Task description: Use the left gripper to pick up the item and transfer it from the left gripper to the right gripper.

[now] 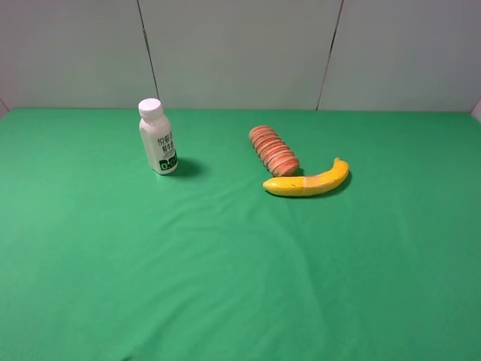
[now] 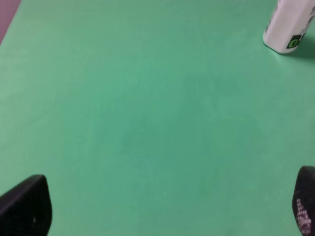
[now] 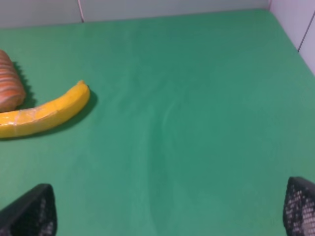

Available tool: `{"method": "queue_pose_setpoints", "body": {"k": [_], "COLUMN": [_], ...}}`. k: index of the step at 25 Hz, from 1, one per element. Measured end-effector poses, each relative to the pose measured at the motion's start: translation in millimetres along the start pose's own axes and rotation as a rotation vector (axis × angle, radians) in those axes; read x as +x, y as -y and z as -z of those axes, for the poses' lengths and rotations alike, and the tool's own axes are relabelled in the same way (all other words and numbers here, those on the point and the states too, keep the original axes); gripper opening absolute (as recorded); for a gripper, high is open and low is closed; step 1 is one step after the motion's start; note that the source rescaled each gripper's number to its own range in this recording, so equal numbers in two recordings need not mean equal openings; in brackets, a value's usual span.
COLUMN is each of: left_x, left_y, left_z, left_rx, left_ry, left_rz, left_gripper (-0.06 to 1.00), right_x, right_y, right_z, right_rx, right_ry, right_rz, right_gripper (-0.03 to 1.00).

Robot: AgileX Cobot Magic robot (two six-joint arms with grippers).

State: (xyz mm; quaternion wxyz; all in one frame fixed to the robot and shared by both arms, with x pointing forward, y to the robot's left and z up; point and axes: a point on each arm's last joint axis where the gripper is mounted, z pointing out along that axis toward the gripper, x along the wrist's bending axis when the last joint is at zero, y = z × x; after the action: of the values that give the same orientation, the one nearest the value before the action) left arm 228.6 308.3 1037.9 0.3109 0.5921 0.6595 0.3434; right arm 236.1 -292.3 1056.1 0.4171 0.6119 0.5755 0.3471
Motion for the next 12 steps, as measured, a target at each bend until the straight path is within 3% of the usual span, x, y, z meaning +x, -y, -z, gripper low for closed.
{"method": "queue_pose_setpoints", "body": {"k": [12], "left_x": [0.0], "left_y": [0.0], "left_z": [0.0], "left_rx": [0.0], "left_ry": [0.0], "left_rz": [0.0], "left_gripper": [0.97], "right_x": [0.0], "right_y": [-0.1], "right_z": [0.0], "right_rx": [-0.001], "right_ry": [0.0], "right_rz": [0.0], "right_gripper": [1.0]}}
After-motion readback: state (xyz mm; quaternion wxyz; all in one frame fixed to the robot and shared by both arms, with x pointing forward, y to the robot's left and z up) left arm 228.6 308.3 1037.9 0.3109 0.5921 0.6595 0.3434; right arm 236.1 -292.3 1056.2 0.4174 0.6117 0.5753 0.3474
